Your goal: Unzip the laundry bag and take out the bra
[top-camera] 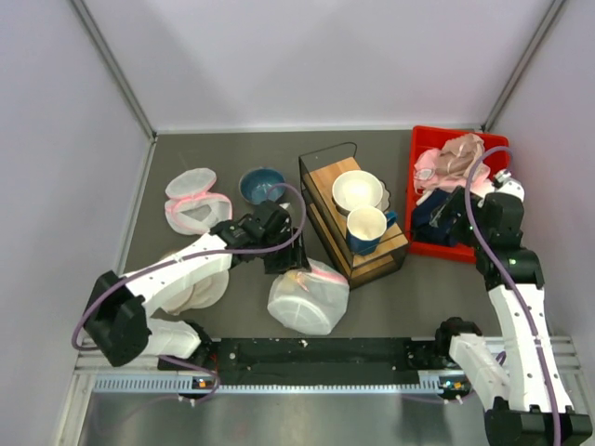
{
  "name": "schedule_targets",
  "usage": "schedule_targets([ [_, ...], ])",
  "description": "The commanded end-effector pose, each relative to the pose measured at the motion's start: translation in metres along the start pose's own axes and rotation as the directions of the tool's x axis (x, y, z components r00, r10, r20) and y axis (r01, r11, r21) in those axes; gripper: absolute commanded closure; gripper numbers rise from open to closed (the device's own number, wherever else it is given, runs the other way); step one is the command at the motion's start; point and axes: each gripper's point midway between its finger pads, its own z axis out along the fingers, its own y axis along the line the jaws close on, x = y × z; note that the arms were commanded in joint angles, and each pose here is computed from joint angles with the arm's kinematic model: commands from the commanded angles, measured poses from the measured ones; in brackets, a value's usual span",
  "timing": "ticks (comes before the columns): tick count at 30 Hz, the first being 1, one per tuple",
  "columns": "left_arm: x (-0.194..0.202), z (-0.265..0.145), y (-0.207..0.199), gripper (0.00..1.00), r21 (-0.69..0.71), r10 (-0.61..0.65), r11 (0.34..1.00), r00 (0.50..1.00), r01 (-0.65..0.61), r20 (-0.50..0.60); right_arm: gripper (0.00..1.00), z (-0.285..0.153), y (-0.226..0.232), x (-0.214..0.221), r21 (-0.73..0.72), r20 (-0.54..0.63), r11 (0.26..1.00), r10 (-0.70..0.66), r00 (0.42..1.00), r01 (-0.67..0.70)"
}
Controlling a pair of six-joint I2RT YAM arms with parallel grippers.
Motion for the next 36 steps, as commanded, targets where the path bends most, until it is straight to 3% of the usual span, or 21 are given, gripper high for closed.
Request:
schedule_targets([
  [1,-0.018,0.01,-0.001,0.57,-0.024,0.015,1.0,0.998,-0.014,0.059,0.01,0.002,0.007,-0.005,-0.043,0.029,0.999,0.012,1.0,-0.01],
  [2,-0.022,0.005,0.0,0.71,-0.035,0.028,0.999,0.996,-0.025,0.083,0.01,0.003,0.006,-0.003,-0.041,0.025,0.999,0.009,1.0,-0.008],
  [3,-0.029,-0.003,-0.002,1.0,-0.046,0.046,0.998,0.993,-0.041,0.112,0.01,0.003,0.007,-0.002,-0.044,0.022,0.999,0.003,1.0,-0.002],
  [8,-0.056,-0.055,0.004,1.0,-0.122,0.257,0.964,0.945,-0.236,0.203,0.01,-0.003,0.012,-0.009,-0.072,0.042,0.997,-0.018,0.999,0.021],
  [9,-0.07,-0.069,0.006,1.0,-0.166,0.357,0.931,0.903,-0.325,0.239,0.01,-0.005,0.014,-0.012,-0.079,0.051,0.997,-0.02,0.999,0.024],
  [13,-0.09,-0.101,0.003,1.0,-0.219,0.558,0.83,0.765,-0.513,0.323,0.01,-0.01,0.015,-0.017,-0.087,0.073,0.995,-0.037,0.997,0.043],
  [14,-0.091,-0.102,0.003,0.91,-0.224,0.577,0.817,0.75,-0.531,0.323,0.01,-0.011,0.016,-0.017,-0.092,0.076,0.995,-0.036,0.996,0.043],
  [15,-0.096,-0.105,0.004,0.62,-0.238,0.591,0.807,0.739,-0.54,0.325,0.01,-0.01,0.015,-0.015,-0.091,0.07,0.995,-0.034,0.997,0.04],
  [16,-0.099,-0.098,0.008,0.07,-0.251,0.59,0.807,0.75,-0.535,0.298,0.01,-0.01,0.016,-0.014,-0.094,0.066,0.995,-0.034,0.997,0.04],
  [17,-0.097,-0.096,0.014,0.01,-0.272,0.584,0.809,0.769,-0.522,0.261,0.01,-0.009,0.016,-0.013,-0.097,0.06,0.995,-0.031,0.998,0.037],
  [20,-0.115,-0.1,0.023,0.01,-0.374,0.514,0.833,0.821,-0.409,0.248,0.01,-0.012,0.019,-0.011,-0.117,0.053,0.992,-0.034,0.998,0.04],
  [22,-0.126,-0.112,0.017,0.01,-0.389,0.443,0.866,0.841,-0.313,0.31,0.01,-0.014,0.018,-0.012,-0.115,0.067,0.993,-0.03,0.997,0.038],
  [26,-0.129,-0.108,0.001,0.12,-0.302,0.297,0.935,0.878,-0.187,0.374,0.01,-0.016,0.018,-0.014,-0.111,0.073,0.993,-0.021,0.997,0.029],
  [27,-0.128,-0.104,0.001,0.19,-0.284,0.22,0.952,0.893,-0.11,0.392,0.01,-0.017,0.019,-0.016,-0.115,0.08,0.993,-0.023,0.997,0.032],
  [30,-0.122,-0.086,0.016,0.22,-0.291,0.06,0.954,0.907,0.07,0.417,0.01,-0.017,0.019,-0.016,-0.116,0.08,0.993,-0.027,0.996,0.037],
  [33,-0.113,-0.06,0.01,0.24,-0.224,-0.06,0.962,0.923,0.155,0.381,0.01,-0.015,0.02,-0.014,-0.122,0.065,0.992,-0.034,0.997,0.042],
  [36,-0.117,-0.052,0.002,0.24,-0.252,-0.059,0.953,0.917,0.17,0.395,0.01,-0.012,0.02,-0.01,-0.125,0.049,0.991,-0.038,0.998,0.044],
])
